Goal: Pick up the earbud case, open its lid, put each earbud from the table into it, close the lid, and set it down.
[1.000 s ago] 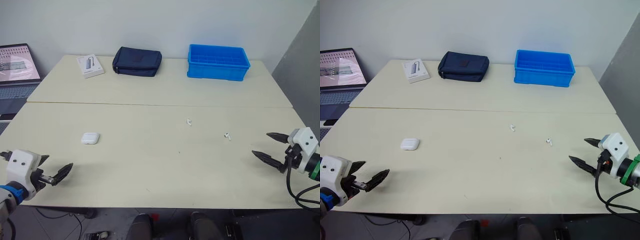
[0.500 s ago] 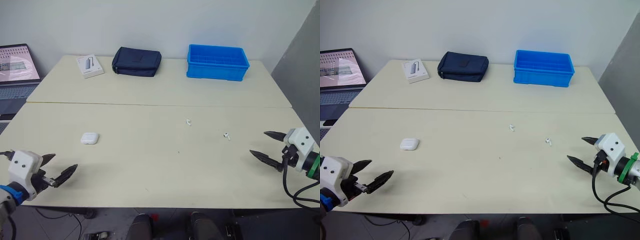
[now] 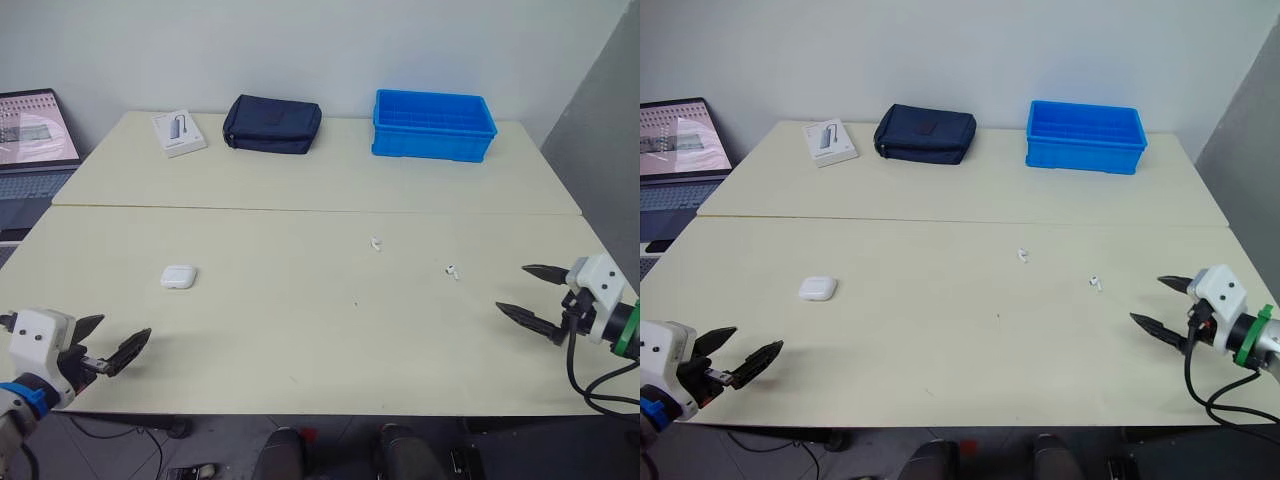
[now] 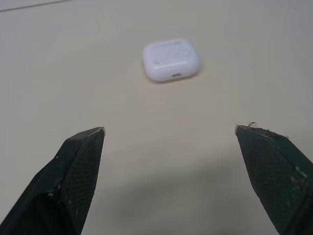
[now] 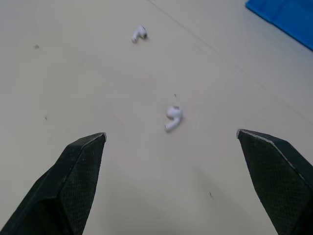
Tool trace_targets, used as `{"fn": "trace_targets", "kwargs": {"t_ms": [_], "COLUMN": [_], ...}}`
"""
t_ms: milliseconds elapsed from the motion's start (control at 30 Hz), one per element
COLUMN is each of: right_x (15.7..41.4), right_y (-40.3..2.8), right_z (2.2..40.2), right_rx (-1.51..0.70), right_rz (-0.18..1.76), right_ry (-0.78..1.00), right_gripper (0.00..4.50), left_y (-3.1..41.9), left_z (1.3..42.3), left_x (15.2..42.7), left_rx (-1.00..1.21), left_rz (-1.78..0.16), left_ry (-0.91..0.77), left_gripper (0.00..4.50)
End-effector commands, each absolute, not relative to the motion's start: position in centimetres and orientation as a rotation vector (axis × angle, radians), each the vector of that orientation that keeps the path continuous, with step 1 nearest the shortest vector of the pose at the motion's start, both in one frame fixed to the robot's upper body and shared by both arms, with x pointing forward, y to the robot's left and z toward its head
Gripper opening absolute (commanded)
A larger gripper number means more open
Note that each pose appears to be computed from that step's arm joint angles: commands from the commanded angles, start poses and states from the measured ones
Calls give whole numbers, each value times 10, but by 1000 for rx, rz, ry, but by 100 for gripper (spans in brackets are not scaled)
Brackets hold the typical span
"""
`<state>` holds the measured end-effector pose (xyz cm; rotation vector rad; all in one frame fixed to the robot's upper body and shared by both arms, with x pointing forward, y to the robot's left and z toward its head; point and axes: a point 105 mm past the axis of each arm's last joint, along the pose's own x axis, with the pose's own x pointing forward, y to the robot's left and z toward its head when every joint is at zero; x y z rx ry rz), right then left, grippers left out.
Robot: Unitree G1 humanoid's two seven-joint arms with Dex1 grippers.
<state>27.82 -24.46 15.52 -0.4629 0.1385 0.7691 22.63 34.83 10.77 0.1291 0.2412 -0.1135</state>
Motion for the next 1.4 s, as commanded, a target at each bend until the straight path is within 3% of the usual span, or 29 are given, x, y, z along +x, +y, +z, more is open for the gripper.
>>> {"fn": "trace_targets", "kwargs": {"t_ms": [33, 233, 500, 933, 1133, 1233, 1367, 1400], "right_x": [277, 277, 275, 270, 269, 268, 266, 266], "right_y": [-210, -158, -124, -108, -109, -109, -110, -110], "right_z": [178, 206, 218, 218, 217, 216, 215, 214], "right_rx": [-456, -425, -441, -443, -446, -446, -446, -446], "right_rz": [882, 1063, 1221, 1297, 1293, 1291, 1287, 1286], "right_ry": [59, -28, -65, -72, -69, -66, -64, -64], "right_gripper": [448, 448, 448, 448, 448, 450, 450, 450], "left_y": [341, 332, 324, 316, 314, 315, 320, 321], "left_z": [114, 97, 76, 66, 60, 58, 55, 55], "left_x": [236, 262, 294, 328, 330, 330, 332, 332], "left_rx": [129, 73, 63, 45, 47, 75, 116, 124], "left_rz": [-79, -47, -26, -54, -78, -90, -95, -94], "left_ry": [196, 204, 282, 346, 395, 405, 416, 418], "left_gripper": [450, 450, 450, 450, 450, 390, 276, 275]}}
